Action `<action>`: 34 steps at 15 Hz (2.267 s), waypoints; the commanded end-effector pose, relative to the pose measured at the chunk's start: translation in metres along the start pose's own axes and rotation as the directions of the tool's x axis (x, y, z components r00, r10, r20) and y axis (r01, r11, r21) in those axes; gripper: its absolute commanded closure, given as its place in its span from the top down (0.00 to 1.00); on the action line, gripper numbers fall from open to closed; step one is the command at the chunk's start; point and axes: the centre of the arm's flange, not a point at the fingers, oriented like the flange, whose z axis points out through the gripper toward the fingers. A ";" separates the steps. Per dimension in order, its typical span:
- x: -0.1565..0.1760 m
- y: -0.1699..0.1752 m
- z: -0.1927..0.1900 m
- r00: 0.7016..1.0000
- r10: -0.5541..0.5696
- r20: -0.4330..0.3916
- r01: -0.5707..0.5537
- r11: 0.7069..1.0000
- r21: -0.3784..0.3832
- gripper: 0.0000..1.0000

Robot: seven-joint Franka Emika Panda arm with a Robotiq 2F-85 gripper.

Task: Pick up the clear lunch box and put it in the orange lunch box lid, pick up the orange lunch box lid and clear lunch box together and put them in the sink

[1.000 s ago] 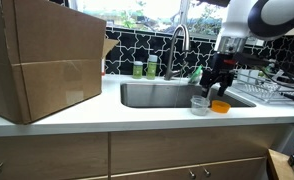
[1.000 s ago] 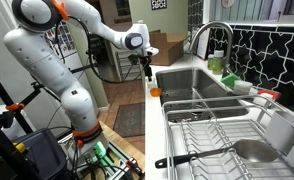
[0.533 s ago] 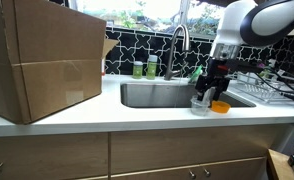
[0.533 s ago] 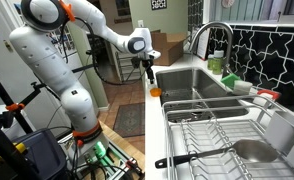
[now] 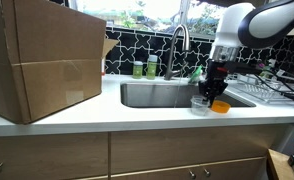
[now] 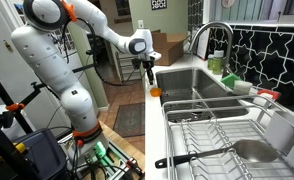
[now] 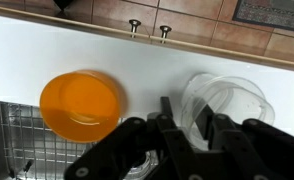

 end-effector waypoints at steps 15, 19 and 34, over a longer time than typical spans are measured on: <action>-0.022 0.100 -0.078 0.993 0.117 0.005 -0.117 0.993 -0.005 0.03; -0.014 0.121 -0.059 0.986 0.167 0.006 -0.166 0.986 -0.033 0.03; -0.004 0.127 -0.021 0.984 0.178 -0.018 -0.179 0.984 -0.024 0.03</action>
